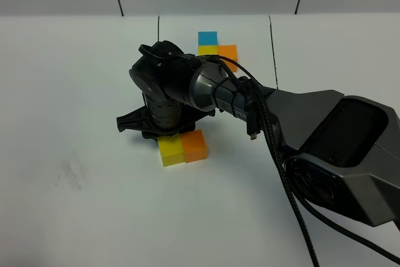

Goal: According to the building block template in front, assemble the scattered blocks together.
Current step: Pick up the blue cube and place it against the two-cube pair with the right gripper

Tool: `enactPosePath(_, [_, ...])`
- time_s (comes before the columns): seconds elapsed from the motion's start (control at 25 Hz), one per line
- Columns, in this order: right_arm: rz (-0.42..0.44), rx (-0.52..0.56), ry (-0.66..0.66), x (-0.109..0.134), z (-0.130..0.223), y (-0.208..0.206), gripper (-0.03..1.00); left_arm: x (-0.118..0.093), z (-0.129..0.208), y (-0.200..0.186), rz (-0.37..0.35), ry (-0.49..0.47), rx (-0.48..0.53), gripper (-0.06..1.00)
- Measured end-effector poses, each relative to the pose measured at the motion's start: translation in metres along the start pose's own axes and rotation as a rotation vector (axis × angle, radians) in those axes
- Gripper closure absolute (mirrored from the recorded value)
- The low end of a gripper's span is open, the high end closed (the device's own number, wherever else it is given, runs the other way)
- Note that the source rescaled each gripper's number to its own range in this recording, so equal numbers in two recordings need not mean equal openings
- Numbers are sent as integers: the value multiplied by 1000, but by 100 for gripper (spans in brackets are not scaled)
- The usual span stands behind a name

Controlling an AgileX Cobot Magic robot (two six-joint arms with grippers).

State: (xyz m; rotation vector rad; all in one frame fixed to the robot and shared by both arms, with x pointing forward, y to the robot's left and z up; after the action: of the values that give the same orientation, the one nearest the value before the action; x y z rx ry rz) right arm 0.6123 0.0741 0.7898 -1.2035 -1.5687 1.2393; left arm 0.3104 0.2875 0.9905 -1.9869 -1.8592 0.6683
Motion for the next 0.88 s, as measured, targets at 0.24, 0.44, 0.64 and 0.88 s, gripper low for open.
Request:
enactPosePath(0.24, [-7,27,-44,1,5,-1,45,0,0,0,0,0,0,94])
enactPosePath(0.44, [-11,37,-55,2,6,-2,45,0,0,0,0,0,0,94])
enactPosePath(0.64, [-13,36,-57,3,6,-3,45,0,0,0,0,0,0,94])
enactPosePath(0.88, [-17,30,-64,3,5,-2,45,0,0,0,0,0,0,94])
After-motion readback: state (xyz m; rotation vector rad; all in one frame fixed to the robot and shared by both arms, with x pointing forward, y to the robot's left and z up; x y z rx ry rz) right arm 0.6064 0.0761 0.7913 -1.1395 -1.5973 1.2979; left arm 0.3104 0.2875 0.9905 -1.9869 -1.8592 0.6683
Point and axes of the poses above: a point on each arm's last joint axis where the gripper is mounted, y pointing out along that axis toward the gripper, x along the wrist's bending axis when the last joint is at zero, z = x × y, the point moved 10 cm from there along y, pointing out along that axis toward the gripper, and after that the axes turned 6 degrees about -y, right-handed, at the moved point
